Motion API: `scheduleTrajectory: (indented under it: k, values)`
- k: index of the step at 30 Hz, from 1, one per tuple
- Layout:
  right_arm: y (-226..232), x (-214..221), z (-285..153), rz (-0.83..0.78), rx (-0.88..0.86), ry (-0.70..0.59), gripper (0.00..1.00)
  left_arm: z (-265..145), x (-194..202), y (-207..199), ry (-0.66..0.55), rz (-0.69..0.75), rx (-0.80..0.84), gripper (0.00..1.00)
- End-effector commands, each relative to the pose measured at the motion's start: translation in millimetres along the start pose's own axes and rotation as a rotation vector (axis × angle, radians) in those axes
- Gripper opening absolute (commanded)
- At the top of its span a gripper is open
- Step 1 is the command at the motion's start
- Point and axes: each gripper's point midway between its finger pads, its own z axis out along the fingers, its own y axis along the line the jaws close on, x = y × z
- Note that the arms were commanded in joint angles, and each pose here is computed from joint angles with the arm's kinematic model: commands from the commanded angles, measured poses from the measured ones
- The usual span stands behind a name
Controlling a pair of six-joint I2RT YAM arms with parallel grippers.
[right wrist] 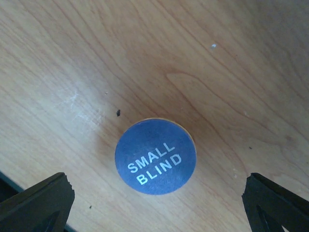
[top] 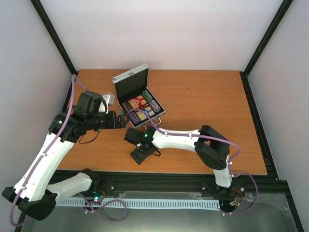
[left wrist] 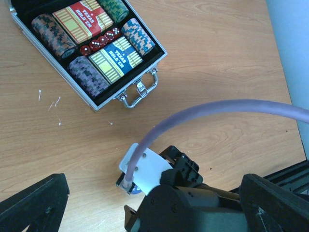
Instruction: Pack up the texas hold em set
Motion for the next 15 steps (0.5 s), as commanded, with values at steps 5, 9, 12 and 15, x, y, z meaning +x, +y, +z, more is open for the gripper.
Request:
scheduleTrajectory:
  k: [5, 9, 12, 15]
  values:
    - [2.6, 3.0, 26.4, -0.011, 0.019, 0.045, 0.90, -7.7, 8.5, 8.9, 0.000, -0.023, -0.026, 1.00]
    - [2.2, 0.9, 31.4, -0.025, 0.028, 0.050, 0.88, -6.0, 8.8, 9.7, 0.001, -0.024, -0.029, 1.00]
    - [2.6, 2.6, 35.4, -0.031, 0.025, 0.061, 0.85, -4.2, 9.0, 10.3, 0.004, -0.023, -0.031, 1.00]
    - [2.2, 5.8, 40.5, -0.035, 0.026, 0.073, 0.83, -2.0, 9.8, 11.4, 0.008, -0.022, -0.035, 1.00]
